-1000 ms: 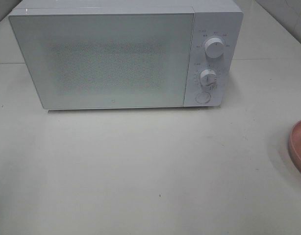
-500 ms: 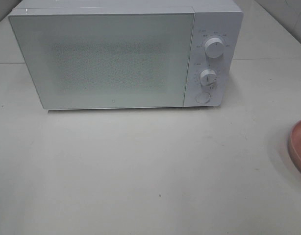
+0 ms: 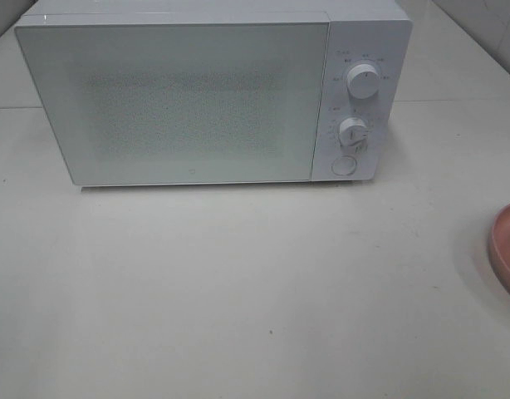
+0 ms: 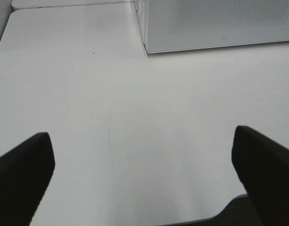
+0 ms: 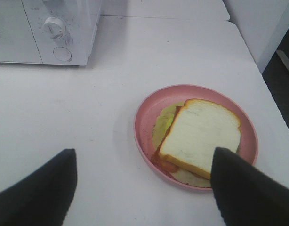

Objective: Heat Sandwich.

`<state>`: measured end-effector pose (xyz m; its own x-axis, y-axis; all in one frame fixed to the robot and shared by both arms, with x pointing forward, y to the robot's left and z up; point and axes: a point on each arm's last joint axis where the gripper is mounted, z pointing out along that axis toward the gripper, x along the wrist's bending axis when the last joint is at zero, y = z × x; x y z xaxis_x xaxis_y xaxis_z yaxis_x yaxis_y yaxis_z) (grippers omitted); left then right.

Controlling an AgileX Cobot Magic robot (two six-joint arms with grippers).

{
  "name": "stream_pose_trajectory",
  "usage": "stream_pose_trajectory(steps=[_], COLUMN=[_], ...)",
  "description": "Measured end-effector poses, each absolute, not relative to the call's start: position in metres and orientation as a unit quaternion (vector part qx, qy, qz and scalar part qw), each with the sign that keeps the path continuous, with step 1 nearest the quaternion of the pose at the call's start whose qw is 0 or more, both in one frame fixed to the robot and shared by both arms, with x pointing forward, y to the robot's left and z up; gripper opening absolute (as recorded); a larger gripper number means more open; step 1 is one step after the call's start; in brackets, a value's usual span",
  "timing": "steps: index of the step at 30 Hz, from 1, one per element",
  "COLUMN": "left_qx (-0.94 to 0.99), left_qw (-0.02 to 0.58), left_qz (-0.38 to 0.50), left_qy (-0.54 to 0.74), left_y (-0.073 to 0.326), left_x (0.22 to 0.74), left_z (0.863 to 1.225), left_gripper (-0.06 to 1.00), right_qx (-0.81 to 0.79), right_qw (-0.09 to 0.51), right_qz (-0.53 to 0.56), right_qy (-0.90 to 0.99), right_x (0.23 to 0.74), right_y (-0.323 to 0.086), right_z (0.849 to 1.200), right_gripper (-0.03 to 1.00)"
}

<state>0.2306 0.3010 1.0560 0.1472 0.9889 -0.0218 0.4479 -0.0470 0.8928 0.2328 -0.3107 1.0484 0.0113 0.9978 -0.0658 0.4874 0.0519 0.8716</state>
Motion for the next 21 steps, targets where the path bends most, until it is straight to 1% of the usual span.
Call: stream_pose_trajectory(steps=[21], left_qx=[0.641], left_qw=[0.403], left_qz=[0.336], left_qy=[0.560], left_y=[0.3010], left_x=[0.2306], left_z=[1.0560], left_gripper=[0.97], right_qx=[0.601], right_qw=[0.380], right_qz=[0.336], right_qy=[0.618], right_x=[0.2328], right_y=[-0.3107], right_z=[1.0484], right_gripper=[0.76])
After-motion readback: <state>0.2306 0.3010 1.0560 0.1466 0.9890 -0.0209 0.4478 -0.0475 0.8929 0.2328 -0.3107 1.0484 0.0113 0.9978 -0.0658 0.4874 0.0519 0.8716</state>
